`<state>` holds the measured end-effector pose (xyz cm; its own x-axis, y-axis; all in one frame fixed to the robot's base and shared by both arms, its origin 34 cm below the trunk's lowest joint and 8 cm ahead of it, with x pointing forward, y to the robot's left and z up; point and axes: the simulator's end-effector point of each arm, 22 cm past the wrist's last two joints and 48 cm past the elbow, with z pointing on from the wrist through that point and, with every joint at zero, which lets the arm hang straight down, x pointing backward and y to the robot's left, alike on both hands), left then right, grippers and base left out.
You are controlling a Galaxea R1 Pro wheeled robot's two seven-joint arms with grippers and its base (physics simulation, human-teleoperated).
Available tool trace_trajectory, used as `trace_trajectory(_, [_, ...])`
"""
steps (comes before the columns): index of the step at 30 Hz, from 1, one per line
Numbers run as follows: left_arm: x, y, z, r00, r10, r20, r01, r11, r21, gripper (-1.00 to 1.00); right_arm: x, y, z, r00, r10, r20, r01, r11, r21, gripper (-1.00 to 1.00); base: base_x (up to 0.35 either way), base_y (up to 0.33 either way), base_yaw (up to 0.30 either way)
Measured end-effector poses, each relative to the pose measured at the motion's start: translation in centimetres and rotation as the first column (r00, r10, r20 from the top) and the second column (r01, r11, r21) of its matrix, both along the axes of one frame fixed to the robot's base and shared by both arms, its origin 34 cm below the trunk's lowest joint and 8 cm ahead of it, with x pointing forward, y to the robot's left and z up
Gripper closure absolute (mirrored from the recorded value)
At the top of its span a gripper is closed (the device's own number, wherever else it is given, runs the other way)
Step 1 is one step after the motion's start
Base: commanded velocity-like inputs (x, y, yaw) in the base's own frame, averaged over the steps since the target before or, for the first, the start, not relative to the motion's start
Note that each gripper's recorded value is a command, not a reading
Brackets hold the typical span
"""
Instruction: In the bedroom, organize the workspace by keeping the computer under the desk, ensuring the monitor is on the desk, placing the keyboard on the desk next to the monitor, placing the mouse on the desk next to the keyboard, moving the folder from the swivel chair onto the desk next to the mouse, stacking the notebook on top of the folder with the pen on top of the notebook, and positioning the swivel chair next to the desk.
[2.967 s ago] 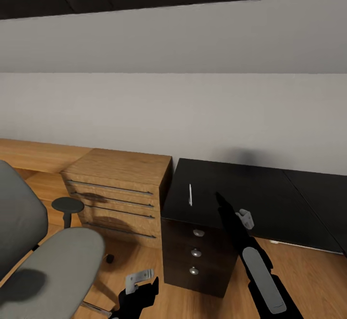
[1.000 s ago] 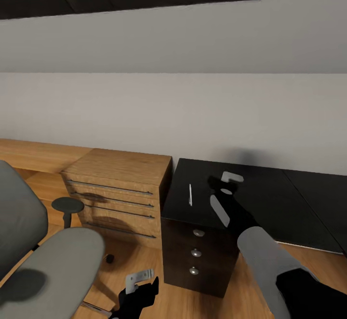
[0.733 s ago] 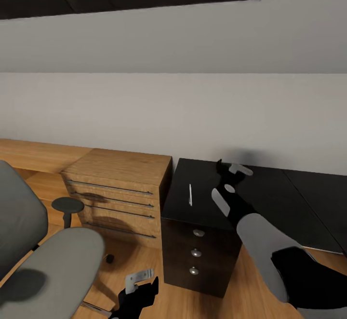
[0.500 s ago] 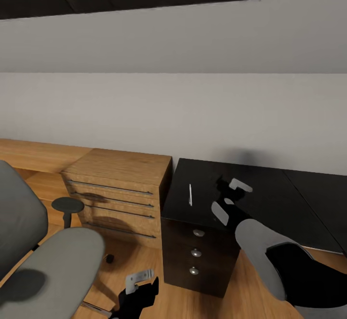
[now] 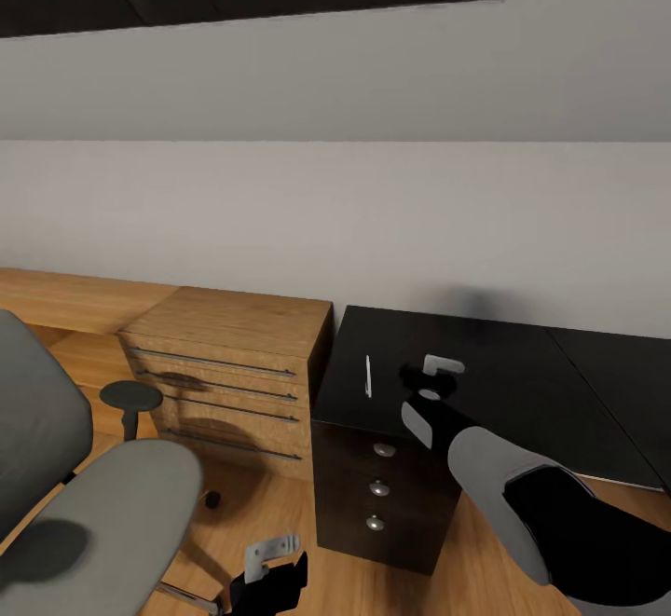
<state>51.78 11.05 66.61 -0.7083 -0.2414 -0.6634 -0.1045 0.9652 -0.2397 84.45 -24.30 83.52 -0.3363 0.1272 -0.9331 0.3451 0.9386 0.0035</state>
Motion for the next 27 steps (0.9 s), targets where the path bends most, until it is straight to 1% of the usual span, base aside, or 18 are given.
trace_trajectory(1, [0.0,0.0,0.0,1.0,0.0,0.0,0.0,1.0,0.001,-1.0,0.0,0.1,-0.1,1.0,0.006,-0.01,-0.006,1.0,-0.007,-1.0,0.0,0.0,0.0])
trace_trajectory(2, [0.0,0.0,0.0,1.0,0.0,0.0,0.0,1.0,0.001,-1.0,-0.2,0.2,-0.5,0.999,0.018,-0.034,-0.019,1.0,-0.018,-1.0,0.0,0.0,0.0])
trace_trajectory(5, [0.0,0.1,0.0,1.0,0.0,0.0,0.0,1.0,0.001,-1.0,-0.3,1.0,-1.3,0.995,0.059,-0.08,-0.061,0.998,-0.019,-1.0,0.0,0.0,0.0])
trace_trajectory(6, [0.0,0.1,0.0,1.0,0.0,0.0,0.0,1.0,0.001,-1.0,-0.2,2.4,-1.9,0.988,0.119,-0.103,-0.119,0.993,0.003,-1.0,0.0,0.0,0.0])
trace_trajectory(7, [0.0,0.0,0.0,1.0,0.0,0.0,0.0,1.0,0.001,-1.0,-0.1,3.8,-2.3,0.976,0.181,-0.12,-0.179,0.983,0.03,-1.0,0.0,0.0,0.0])
trace_trajectory(9, [0.0,0.0,0.0,1.0,0.0,0.0,0.0,1.0,0.001,-1.0,-0.2,4.8,-2.7,0.965,0.226,-0.135,-0.221,0.974,0.052,-1.0,0.0,0.0,0.0])
trace_trajectory(12, [0.1,0.0,0.2,1.0,-0.001,0.004,0.001,1.0,0.0,-1.0,-0.4,6.5,-3.4,0.942,0.294,-0.161,-0.283,0.955,0.09,-1.0,0.0,0.0,0.0])
trace_trajectory(18, [0.1,-0.2,0.3,1.0,-0.006,0.007,0.006,1.0,-0.002,-1.0,-0.6,7.0,-3.6,0.935,0.313,-0.166,-0.3,0.949,0.097,-1.0,0.0,0.0,0.0])
trace_trajectory(23, [0.2,-0.2,0.4,1.0,-0.006,0.01,0.006,1.0,-0.003,-1.0,-0.8,7.5,-3.8,0.929,0.326,-0.177,-0.315,0.945,0.087,-1.0,0.0,0.0,0.0])
trace_trajectory(27, [0.6,-0.2,1.1,1.0,-0.001,0.025,0.001,1.0,-0.009,-1.0,-0.9,7.6,-3.9,0.927,0.328,-0.182,-0.317,0.944,0.086,-1.0,0.031,0.023,0.0])
